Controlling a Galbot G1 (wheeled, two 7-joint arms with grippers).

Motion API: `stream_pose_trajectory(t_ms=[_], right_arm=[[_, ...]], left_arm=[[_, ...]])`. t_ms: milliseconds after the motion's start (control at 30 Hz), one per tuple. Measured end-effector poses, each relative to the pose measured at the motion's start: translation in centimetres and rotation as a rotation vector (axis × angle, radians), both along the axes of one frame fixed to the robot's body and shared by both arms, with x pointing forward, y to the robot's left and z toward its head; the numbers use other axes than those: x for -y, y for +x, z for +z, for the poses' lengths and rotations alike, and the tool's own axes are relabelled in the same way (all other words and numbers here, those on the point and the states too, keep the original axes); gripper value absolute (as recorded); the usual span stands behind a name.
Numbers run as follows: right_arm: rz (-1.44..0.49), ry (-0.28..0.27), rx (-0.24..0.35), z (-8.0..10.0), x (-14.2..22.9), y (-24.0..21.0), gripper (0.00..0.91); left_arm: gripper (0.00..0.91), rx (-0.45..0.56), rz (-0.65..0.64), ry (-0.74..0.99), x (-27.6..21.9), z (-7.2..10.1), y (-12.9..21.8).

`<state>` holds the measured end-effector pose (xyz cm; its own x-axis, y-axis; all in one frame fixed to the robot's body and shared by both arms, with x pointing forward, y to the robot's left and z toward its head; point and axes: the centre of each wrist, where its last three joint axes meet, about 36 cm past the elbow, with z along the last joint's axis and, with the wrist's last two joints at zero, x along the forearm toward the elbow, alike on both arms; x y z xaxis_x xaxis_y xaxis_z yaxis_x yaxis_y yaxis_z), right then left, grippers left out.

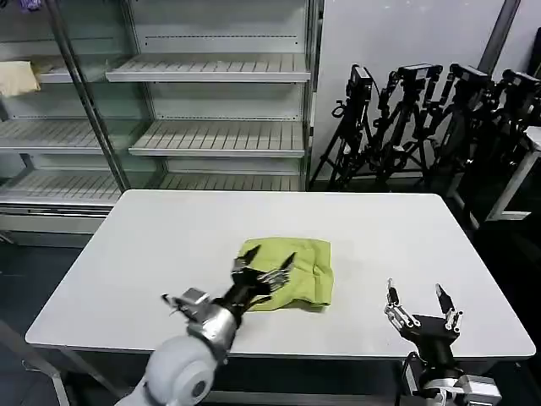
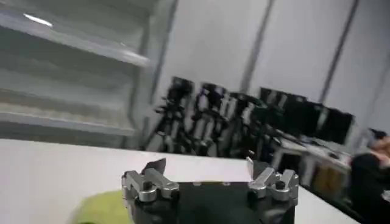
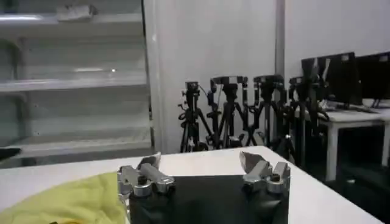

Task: Fold and organize the clothes.

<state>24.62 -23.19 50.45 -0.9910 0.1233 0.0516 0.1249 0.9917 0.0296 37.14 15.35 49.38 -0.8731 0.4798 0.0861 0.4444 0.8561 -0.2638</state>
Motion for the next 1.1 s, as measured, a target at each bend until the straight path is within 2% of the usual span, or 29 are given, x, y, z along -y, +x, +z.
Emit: stream_pose_trajectory(t_ms=[433, 767, 1100], right_arm=[[0.028, -0.043, 0.019, -0.9, -0.9, 0.9, 0.907], [0.055, -0.08, 0.033, -1.4, -1.1, 0.9, 0.907], [0.045, -0.095, 0.062, -0.4, -1.2, 0.2, 0.907]], left_arm=[[0.907, 0.072, 0.235, 0.079, -5.4, 0.4, -5.9], [0.907, 0.114, 0.295, 0.12, -5.8, 1.0, -8.5], [0.907, 0.127, 0.321, 0.147, -6.1, 1.5, -10.4]])
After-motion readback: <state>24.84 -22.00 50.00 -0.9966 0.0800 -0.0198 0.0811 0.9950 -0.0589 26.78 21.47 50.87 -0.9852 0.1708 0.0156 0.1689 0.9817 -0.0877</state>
